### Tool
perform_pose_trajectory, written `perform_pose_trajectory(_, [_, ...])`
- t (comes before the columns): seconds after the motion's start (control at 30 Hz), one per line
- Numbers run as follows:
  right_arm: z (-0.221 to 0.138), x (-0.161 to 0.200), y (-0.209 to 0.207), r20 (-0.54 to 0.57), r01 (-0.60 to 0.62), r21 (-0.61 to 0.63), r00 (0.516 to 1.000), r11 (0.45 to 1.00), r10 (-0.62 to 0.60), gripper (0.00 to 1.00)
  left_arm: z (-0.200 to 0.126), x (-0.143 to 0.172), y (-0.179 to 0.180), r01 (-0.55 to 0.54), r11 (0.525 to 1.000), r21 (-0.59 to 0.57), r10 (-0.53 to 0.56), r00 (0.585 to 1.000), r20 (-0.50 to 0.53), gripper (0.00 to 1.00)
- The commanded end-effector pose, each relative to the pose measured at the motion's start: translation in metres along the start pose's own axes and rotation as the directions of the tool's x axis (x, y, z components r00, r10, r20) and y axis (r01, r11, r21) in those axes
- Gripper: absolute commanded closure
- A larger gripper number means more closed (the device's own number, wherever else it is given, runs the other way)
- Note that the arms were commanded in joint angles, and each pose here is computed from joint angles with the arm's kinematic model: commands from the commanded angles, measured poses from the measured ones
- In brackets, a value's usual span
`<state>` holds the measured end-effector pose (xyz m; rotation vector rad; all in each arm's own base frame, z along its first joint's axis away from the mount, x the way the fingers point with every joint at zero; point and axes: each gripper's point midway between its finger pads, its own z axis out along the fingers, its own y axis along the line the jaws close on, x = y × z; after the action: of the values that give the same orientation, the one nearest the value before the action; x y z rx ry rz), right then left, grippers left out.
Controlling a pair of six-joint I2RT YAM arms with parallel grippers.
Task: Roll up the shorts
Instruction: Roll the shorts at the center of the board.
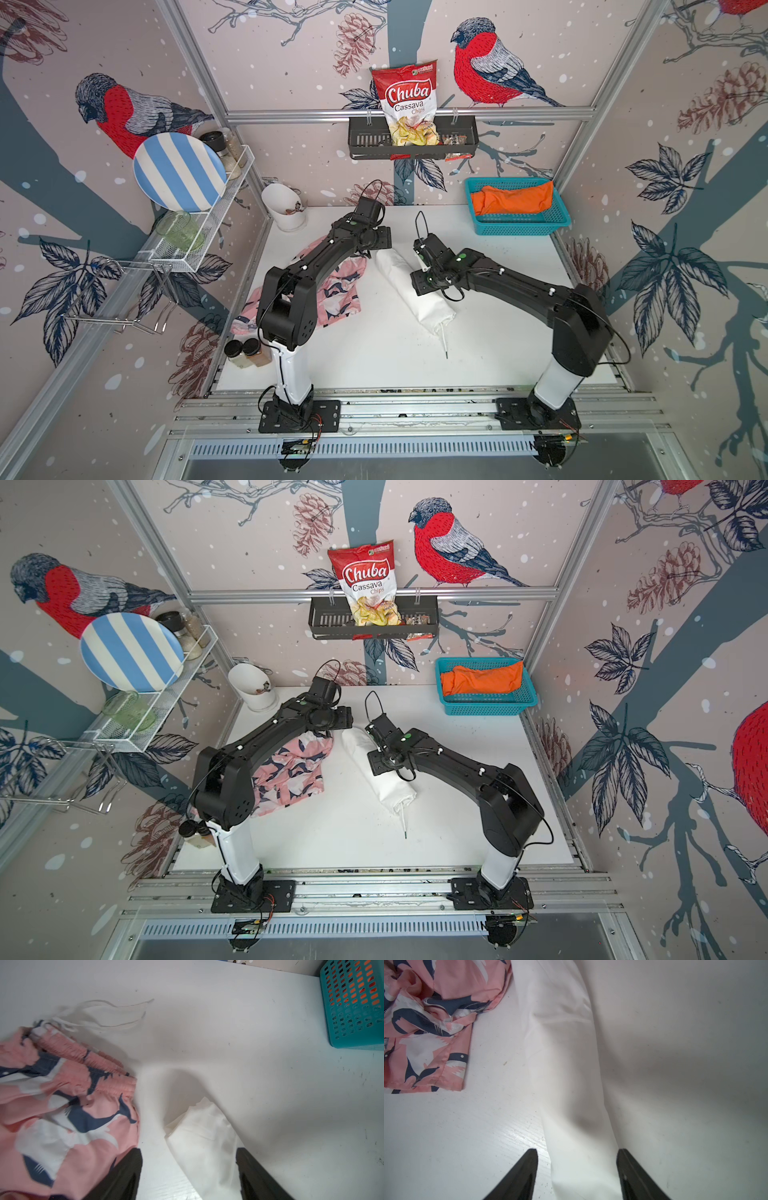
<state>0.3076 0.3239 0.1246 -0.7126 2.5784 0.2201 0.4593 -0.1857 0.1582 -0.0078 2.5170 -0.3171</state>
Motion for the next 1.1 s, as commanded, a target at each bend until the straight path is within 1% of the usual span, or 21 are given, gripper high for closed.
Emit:
perform_pose_trajectory(0.0, [0.010, 0.000, 0.007, -0.069, 0.081, 0.068, 0.995, 0.994, -0.076, 0.33, -0.019, 0.008, 0.023, -0.010, 0.999, -0.048, 0.010, 1.000, -0.009, 0.25])
perform_pose_trajectory(0.13, [0.037, 0.000, 0.013, -0.147, 0.132, 0.127, 0.983, 0.983, -0.113, 0.26, -0.044, 0.021, 0.052, 0.018, 0.997, -0.077, -0.018, 1.000, -0.003, 0.24])
perform_pose_trajectory(0.23, [0.054, 0.005, 0.010, -0.201, 0.151, 0.156, 0.972, 0.976, -0.119, 0.20, -0.059, 0.033, 0.065, 0.019, 0.996, -0.089, -0.019, 1.000, -0.003, 0.23])
perform_pose_trajectory(0.37, [0.072, 0.015, 0.006, -0.248, 0.168, 0.174, 0.961, 0.970, -0.121, 0.15, -0.070, 0.043, 0.079, 0.015, 0.994, -0.105, -0.014, 1.000, 0.011, 0.23])
perform_pose_trajectory(0.53, [0.098, 0.033, 0.008, -0.314, 0.163, 0.116, 0.942, 0.980, -0.119, 0.15, -0.069, 0.054, 0.083, 0.009, 0.996, -0.089, -0.008, 1.000, 0.006, 0.23])
perform_pose_trajectory(0.67, [0.110, 0.038, -0.005, -0.338, 0.139, 0.121, 0.937, 0.983, -0.091, 0.16, -0.066, 0.063, 0.087, 0.001, 0.995, -0.098, -0.001, 1.000, -0.005, 0.23])
perform_pose_trajectory(0.73, [0.112, 0.037, -0.013, -0.336, 0.115, 0.118, 0.939, 0.986, -0.070, 0.19, -0.068, 0.065, 0.090, 0.000, 0.995, -0.101, 0.000, 1.000, -0.001, 0.23])
perform_pose_trajectory(0.83, [0.110, 0.034, -0.018, -0.324, 0.066, 0.076, 0.945, 0.995, -0.038, 0.29, -0.069, 0.065, 0.093, 0.000, 0.994, -0.107, 0.001, 1.000, 0.005, 0.22])
perform_pose_trajectory(0.93, [0.106, 0.029, -0.018, -0.303, 0.022, 0.022, 0.953, 1.000, -0.014, 0.33, -0.069, 0.066, 0.095, 0.002, 0.994, -0.105, -0.002, 1.000, 0.003, 0.23])
perform_pose_trajectory(0.97, [0.105, 0.028, -0.019, -0.301, 0.015, 0.015, 0.954, 1.000, -0.010, 0.32, -0.069, 0.066, 0.096, 0.005, 0.994, -0.105, -0.005, 1.000, 0.000, 0.23])
perform_pose_trajectory(1.07, [0.100, 0.027, -0.020, -0.305, 0.017, 0.012, 0.952, 1.000, -0.013, 0.20, -0.070, 0.065, 0.096, 0.009, 0.995, -0.100, -0.009, 1.000, 0.007, 0.23])
